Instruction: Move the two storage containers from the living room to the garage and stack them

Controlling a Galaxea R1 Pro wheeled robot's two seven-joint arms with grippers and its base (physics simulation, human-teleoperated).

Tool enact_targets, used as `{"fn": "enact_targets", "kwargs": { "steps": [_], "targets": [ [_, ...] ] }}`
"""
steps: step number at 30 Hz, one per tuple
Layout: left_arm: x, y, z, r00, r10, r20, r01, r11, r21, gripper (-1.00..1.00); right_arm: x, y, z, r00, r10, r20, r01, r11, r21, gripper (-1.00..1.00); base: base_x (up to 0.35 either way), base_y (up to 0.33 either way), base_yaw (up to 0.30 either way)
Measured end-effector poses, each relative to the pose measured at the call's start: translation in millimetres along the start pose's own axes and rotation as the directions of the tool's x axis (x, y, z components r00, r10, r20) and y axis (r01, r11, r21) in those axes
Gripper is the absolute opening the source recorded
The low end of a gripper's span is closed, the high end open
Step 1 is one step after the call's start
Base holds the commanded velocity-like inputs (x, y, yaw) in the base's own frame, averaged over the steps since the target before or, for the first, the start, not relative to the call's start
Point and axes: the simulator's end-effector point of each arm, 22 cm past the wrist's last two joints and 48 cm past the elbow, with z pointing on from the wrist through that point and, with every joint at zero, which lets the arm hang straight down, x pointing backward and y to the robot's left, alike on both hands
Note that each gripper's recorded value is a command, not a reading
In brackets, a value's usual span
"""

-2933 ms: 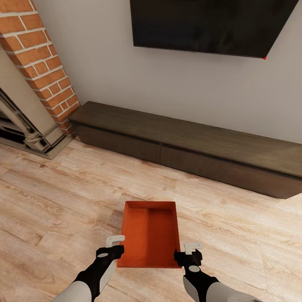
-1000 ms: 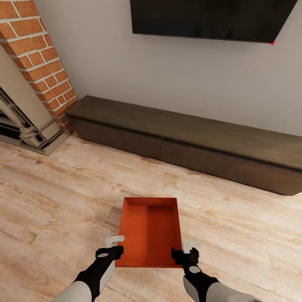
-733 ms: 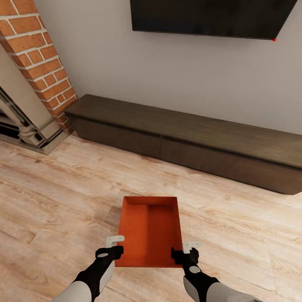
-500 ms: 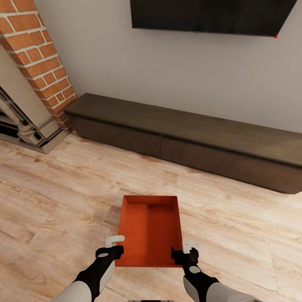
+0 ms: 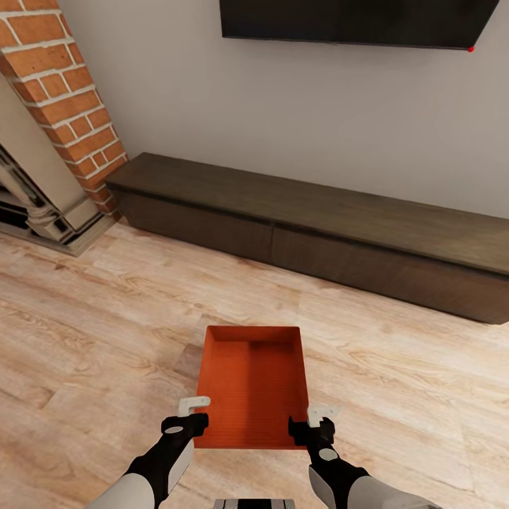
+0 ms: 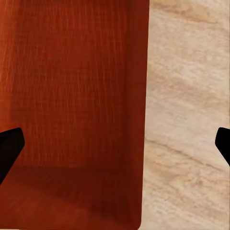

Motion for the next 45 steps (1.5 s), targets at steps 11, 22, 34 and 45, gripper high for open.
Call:
{"fn": "enact_targets", "kwargs": {
  "steps": [11,22,34,45],
  "targets": [
    [9,-1,20.3,1.000,0.003,0.005,-0.003,1.000,-0.001,1.00,14,0,18.4,1.000,0.000,0.002,0.000,1.000,0.002,1.00,0.000,0.000,0.000],
    [10,-2,22.2,1.000,0.003,0.007,-0.003,1.000,0.001,1.00,15,-2,20.4,1.000,-0.001,0.002,0.001,1.000,0.004,1.00,0.000,0.000,0.000],
    [15,-2,31.5,1.000,0.001,0.006,-0.001,1.000,-0.002,1.00,19,-2,28.7,1.000,0.002,0.015,-0.002,1.000,0.004,1.00,0.000,0.000,0.000],
    [15,-2,31.4,1.000,0.000,0.007,0.000,1.000,-0.002,1.00,19,-2,28.6,1.000,0.002,0.016,-0.002,1.000,0.004,1.00,0.027,0.000,0.000]
  ]
}}
